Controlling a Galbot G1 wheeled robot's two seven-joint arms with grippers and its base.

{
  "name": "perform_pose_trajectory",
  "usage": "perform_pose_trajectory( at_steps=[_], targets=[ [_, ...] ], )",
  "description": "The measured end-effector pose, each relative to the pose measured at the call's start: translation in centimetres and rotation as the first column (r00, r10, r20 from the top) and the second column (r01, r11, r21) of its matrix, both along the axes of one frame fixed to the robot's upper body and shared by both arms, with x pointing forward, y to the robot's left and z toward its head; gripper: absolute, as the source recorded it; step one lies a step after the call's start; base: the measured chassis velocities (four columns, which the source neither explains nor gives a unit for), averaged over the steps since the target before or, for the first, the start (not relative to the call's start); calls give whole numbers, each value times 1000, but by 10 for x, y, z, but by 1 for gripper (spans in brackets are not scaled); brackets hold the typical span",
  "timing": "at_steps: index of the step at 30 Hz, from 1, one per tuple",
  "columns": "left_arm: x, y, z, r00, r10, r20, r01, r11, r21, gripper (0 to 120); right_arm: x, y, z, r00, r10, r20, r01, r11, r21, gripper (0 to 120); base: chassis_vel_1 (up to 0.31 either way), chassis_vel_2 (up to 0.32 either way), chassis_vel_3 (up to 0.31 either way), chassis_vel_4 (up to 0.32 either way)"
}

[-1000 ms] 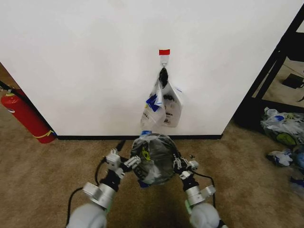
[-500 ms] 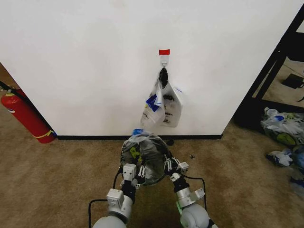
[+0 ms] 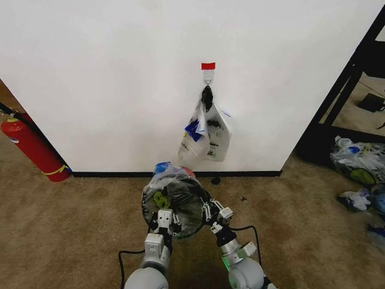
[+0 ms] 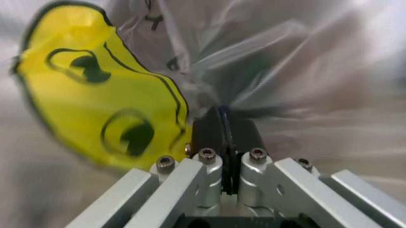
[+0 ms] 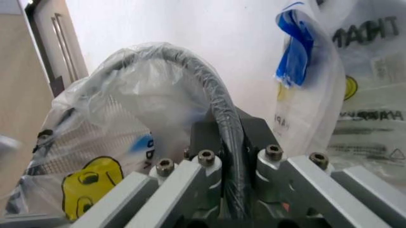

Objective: Pick up the garbage bag from the wall and place it over the trash bin.

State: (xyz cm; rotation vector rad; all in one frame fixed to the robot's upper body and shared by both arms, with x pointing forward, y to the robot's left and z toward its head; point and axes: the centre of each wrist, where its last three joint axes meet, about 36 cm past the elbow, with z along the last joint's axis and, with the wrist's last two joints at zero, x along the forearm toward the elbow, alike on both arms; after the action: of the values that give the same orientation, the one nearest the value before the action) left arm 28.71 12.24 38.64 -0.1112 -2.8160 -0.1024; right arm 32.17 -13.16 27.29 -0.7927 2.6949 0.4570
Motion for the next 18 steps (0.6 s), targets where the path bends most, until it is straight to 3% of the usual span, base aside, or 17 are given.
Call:
perform_pose_trajectory(
  at_steps=[4, 18],
  targets=[
    [8, 0, -10, 1000, 30, -4, -29, 998, 50, 0, -4, 3, 1, 1000, 10, 5, -10, 1000, 7, 2, 0, 0, 0, 0],
    [30, 0, -22, 999, 32, -34, -30, 998, 57, 0, -16, 10, 8, 996, 88, 14, -89, 995, 52, 2, 0, 0, 0, 0]
  ],
)
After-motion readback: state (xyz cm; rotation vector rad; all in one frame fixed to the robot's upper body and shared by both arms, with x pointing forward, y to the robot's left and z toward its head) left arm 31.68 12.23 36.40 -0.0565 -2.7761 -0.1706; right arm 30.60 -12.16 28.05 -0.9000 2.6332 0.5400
